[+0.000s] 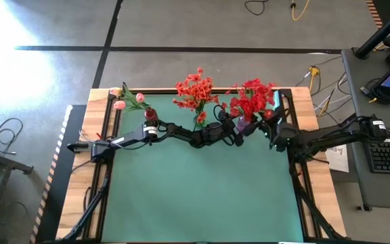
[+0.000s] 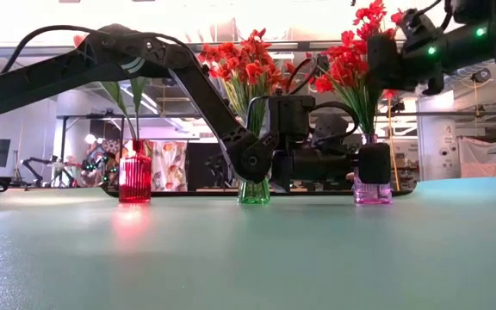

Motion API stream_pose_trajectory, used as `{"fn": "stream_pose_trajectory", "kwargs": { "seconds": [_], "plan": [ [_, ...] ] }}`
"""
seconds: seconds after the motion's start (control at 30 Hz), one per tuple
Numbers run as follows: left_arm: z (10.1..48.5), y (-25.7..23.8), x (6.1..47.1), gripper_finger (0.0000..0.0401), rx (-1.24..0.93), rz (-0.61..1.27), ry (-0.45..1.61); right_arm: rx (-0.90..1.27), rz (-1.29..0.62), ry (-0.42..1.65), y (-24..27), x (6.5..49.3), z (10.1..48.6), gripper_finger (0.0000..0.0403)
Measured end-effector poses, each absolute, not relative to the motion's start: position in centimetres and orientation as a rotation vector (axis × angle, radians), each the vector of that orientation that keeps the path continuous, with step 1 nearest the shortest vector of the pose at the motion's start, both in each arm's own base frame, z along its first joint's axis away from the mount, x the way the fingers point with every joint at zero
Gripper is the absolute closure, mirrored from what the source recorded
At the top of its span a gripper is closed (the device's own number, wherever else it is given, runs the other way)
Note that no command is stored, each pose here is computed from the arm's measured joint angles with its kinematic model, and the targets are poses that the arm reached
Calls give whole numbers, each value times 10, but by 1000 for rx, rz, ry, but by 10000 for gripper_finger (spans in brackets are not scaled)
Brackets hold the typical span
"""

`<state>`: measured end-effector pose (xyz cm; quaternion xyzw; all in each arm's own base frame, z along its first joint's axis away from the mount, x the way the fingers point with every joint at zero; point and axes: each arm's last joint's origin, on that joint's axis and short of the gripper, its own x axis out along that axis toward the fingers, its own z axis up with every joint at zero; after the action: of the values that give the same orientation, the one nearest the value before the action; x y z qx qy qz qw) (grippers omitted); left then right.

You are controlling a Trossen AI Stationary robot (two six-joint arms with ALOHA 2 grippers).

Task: Sort flowers into vase by color
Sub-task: Put the red flower in the violet flower vase

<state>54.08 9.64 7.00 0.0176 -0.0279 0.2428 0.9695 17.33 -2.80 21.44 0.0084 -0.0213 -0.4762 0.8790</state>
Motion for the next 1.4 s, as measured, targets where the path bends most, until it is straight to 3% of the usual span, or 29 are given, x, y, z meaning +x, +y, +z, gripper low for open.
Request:
{"fn": "stream_pose_trajectory", "kwargs": {
  "seconds": [0.4,0.7,1.4],
  "plan": [
    [70,96,541,55,36,491,-55,58,-993,-6,-28,172,208,261],
    [69,96,541,55,37,490,-49,61,-994,-7,-28,172,208,381],
    [69,96,541,55,36,490,-50,57,-1001,94,-28,173,194,384]
  ]
}}
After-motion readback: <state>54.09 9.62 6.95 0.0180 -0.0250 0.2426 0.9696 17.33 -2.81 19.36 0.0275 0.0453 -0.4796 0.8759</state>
